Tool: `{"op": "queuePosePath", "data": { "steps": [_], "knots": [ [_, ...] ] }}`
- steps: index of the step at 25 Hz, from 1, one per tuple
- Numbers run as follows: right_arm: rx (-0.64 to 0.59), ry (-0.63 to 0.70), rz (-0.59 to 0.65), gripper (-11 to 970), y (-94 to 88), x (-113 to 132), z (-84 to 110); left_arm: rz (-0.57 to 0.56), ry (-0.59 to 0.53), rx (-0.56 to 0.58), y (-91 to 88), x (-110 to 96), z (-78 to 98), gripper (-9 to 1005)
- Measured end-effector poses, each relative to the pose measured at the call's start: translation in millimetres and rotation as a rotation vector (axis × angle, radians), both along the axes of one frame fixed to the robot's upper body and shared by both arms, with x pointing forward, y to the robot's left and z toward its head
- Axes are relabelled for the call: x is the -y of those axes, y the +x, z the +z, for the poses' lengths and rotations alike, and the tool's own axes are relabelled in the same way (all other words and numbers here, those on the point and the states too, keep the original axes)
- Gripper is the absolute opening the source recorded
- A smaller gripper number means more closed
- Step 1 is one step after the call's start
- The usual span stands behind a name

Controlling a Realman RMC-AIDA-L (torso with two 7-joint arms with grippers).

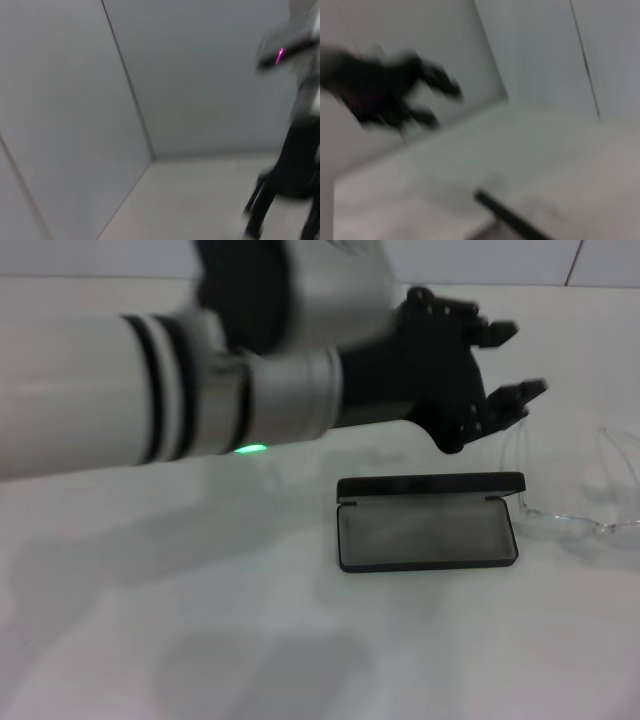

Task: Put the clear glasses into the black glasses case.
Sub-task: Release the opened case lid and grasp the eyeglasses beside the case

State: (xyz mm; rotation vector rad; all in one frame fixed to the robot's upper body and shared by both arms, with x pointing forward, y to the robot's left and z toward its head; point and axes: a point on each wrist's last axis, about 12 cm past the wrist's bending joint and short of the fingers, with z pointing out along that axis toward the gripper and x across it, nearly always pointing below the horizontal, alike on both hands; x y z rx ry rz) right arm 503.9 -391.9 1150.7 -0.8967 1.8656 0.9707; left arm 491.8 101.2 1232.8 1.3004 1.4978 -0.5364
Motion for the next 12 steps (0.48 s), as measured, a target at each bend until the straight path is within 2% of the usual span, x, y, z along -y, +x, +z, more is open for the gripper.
{"op": "queuePosePath", "data": {
  "steps": [2, 4, 7, 8, 9, 12],
  "knots": [
    [-0.071, -0.112, 0.03, 870, 11.9, -3.1, 12.3, -0.043, -0.102, -0.04, -4.4, -8.8, 2.8, 444],
    [-0.096, -0.166, 0.065, 870, 23.7, -10.4, 22.2, -0.067, -0.211, -0.087, -7.5, -22.9, -1.0, 443],
    [-0.147, -0.241, 0.131, 869, 41.6, -23.9, 36.9, -0.056, -0.24, -0.115, -6.1, -31.0, -7.1, 442],
    [-0.147, -0.241, 0.131, 869, 41.6, -23.9, 36.9, -0.045, -0.251, -0.133, -4.7, -34.7, -10.6, 442],
    [-0.191, -0.309, 0.179, 869, 54.6, -36.1, 46.3, -0.03, -0.257, -0.151, -2.2, -38.4, -14.5, 441],
    [-0.208, -0.376, 0.215, 869, 66.5, -53.1, 49.0, 0.002, -0.275, -0.198, 4.5, -47.8, -26.6, 439]
  ]
}}
